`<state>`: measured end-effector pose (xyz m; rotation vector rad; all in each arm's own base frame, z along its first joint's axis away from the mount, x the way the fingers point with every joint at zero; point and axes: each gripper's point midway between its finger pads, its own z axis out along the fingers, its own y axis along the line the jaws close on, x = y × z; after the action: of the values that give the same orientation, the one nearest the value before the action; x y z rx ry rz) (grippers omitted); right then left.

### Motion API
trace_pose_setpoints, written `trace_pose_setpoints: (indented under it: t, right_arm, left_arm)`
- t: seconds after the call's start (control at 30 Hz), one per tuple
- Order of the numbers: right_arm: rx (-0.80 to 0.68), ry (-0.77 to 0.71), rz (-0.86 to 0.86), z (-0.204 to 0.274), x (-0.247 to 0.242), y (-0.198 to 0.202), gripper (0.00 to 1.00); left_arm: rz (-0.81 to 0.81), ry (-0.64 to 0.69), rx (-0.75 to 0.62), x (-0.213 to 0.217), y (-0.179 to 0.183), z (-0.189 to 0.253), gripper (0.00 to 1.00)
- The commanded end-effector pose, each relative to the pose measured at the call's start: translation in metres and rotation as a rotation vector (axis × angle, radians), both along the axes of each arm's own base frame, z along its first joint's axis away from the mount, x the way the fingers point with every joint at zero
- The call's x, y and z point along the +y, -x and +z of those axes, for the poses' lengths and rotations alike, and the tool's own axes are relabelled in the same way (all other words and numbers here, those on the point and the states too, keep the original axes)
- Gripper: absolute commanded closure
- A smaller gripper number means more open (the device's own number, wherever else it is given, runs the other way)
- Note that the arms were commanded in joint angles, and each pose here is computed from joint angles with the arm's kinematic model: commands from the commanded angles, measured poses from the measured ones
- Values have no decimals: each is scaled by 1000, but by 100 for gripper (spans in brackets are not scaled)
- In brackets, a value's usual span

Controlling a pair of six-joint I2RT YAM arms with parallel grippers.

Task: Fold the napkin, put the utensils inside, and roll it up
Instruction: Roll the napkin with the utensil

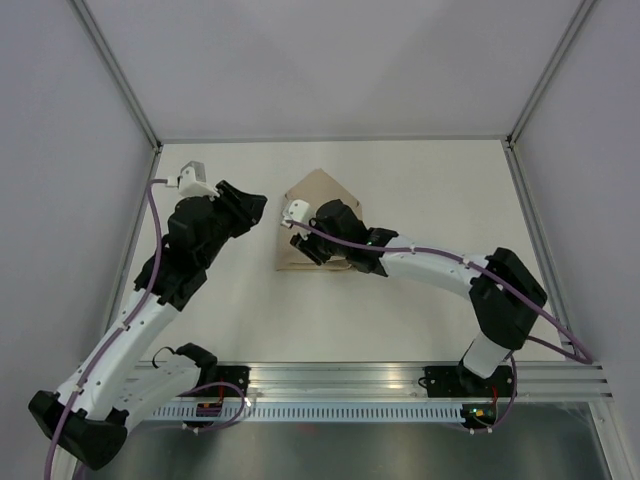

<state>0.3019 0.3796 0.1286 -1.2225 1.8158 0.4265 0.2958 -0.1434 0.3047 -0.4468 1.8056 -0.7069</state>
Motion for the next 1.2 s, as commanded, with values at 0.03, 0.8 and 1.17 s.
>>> trace_pose_setpoints:
  t: [0.03, 0.8, 1.17]
  right_arm:
    - [-26, -7, -28, 24, -36, -6, 52]
    - [-122, 33, 254, -27, -57, 0, 47]
    - [-160, 101, 267, -60, -30, 3, 46]
  left_arm:
    - [-45, -72, -8, -12, -23, 0, 51]
    - [-322, -86, 221, -91, -59, -206, 61]
    - [-375, -94, 265, -100, -56, -229, 63]
